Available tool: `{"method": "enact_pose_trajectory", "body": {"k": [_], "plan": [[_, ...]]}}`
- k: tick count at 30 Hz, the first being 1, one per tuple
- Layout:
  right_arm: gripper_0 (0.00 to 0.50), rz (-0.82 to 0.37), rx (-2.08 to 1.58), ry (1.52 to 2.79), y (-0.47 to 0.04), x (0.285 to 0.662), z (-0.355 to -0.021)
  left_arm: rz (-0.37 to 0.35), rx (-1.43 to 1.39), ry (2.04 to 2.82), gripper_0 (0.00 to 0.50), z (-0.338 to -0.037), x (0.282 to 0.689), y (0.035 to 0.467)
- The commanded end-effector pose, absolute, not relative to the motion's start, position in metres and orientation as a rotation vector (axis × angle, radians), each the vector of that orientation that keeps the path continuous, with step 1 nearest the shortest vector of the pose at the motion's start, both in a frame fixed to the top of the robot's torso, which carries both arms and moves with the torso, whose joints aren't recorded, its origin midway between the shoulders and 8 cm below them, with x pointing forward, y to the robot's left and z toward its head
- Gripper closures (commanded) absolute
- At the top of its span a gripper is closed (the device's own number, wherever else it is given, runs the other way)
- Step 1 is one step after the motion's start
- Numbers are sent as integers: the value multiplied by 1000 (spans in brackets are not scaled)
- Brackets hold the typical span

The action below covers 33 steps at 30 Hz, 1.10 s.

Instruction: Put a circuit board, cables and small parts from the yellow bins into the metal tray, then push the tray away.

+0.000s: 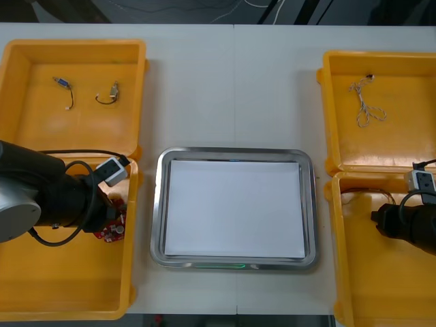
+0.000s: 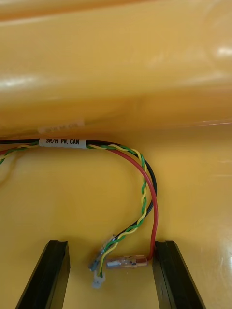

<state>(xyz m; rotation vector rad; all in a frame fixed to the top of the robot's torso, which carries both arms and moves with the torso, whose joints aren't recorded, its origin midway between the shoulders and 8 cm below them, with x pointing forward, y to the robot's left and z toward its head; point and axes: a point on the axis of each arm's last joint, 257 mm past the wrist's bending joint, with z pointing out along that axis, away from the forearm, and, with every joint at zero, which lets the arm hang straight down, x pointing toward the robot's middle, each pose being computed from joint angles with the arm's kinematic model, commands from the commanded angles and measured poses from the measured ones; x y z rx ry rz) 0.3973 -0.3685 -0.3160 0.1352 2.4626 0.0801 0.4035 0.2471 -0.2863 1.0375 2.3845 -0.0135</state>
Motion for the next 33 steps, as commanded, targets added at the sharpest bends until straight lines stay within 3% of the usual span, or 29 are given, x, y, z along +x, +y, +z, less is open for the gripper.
{"method": "enact_pose_trajectory", "body": {"k": [1, 16, 17, 19, 20, 28, 29, 30, 31, 32, 33], "plan": [[0, 74, 85, 2511, -361, 382, -338, 99, 1204, 2298, 0, -281, 414, 260], [0, 61, 30, 2516, -360, 378, -344, 107, 1211, 2277, 0, -277, 420, 258], [0, 60, 26, 2516, -360, 378, -344, 106, 1212, 2277, 44, -277, 420, 258], [0, 57, 19, 2516, -360, 378, -344, 108, 1214, 2276, 403, -277, 420, 258], [0, 56, 18, 2515, -360, 377, -344, 109, 1216, 2275, 483, -277, 420, 258], [0, 51, -8, 2498, -359, 378, -345, 114, 1224, 2266, 500, -277, 421, 258], [14, 49, -13, 2499, -360, 377, -345, 115, 1226, 2265, 500, -277, 421, 258], [70, 48, -17, 2498, -360, 377, -345, 113, 1224, 2266, 500, -277, 421, 258], [185, 46, -20, 2497, -360, 377, -346, 115, 1228, 2263, 500, -276, 421, 258], [250, 46, -22, 2497, -360, 377, -346, 114, 1227, 2265, 500, -277, 421, 258], [394, 45, -24, 2497, -360, 377, -346, 117, 1229, 2261, 500, -276, 421, 258]]}}
